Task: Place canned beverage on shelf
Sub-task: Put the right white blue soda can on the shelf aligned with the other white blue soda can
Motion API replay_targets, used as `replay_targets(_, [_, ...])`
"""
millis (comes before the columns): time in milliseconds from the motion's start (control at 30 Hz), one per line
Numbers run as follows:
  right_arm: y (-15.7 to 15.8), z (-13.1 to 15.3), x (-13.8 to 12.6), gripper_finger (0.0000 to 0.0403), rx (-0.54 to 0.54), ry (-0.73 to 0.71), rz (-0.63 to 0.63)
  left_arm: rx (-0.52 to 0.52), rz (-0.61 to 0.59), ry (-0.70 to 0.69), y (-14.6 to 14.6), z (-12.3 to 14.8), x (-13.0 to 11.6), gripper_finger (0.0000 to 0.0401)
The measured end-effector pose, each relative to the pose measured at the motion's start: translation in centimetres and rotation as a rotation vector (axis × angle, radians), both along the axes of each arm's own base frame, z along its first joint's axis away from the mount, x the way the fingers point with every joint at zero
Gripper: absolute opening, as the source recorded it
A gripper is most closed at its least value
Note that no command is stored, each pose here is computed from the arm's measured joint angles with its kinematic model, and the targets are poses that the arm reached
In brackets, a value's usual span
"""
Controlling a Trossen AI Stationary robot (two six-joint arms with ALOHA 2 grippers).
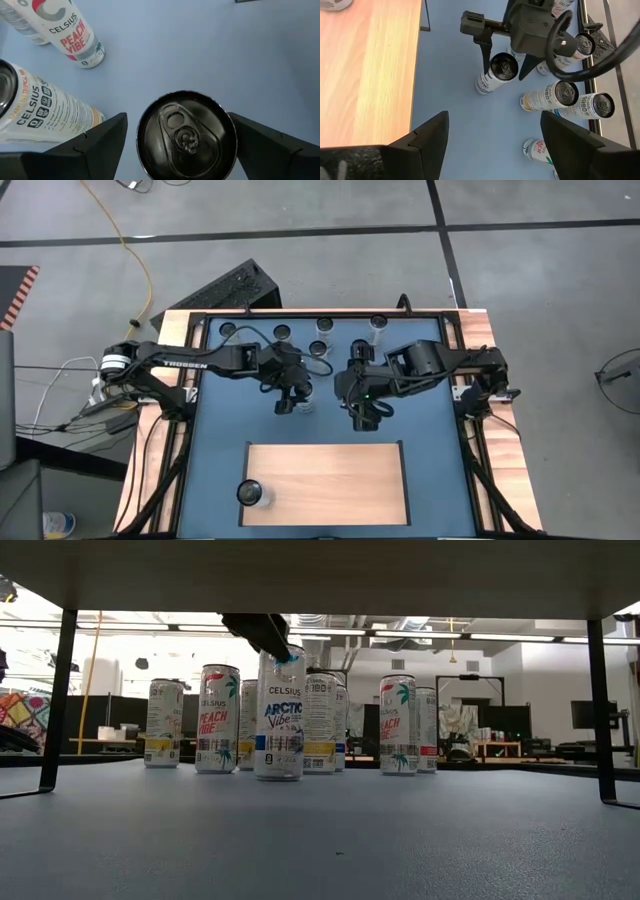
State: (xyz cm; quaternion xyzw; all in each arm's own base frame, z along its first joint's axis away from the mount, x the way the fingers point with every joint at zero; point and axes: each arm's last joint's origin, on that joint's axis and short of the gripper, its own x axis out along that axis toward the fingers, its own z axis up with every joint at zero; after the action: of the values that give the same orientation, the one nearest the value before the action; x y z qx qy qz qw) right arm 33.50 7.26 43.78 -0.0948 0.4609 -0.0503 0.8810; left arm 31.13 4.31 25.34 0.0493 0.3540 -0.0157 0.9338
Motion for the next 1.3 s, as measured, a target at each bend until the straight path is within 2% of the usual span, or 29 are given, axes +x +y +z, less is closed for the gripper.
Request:
replay_targets(200, [0.2, 0.0, 0.0, 0.0297, -0.002, -0.002, -0.001, -0.019, -0.001, 0.012, -0.1, 0.0, -0.1, 0.0310])
replay_targets(433, [0.3, 0.0, -0.1, 0.0297, 0.009, -0.006, -0.012, -0.035, 0.004, 0.027, -0.1, -0.2, -0.2, 0.0237])
replay_targets(733, [0.3, -0.1, -0.2, 0.0297, 0.002, 0.012, -0.009, -0.054, 0.017, 0.038, -0.5, 0.5, -0.4, 0.0238])
replay_targets(1067, [0.2, -0.3, -0.7, 0.0297, 0.001, 0.061, -0.028, -0.009, -0.004, -0.031, -2.1, 5.9, -1.9, 0.0238])
replay_targets(1300, [0.1, -0.3, -1.0, 0.0297, -0.003, 0.081, -0.032, -0.033, -0.037, -0.088, -3.8, 11.2, -4.7, 0.0238])
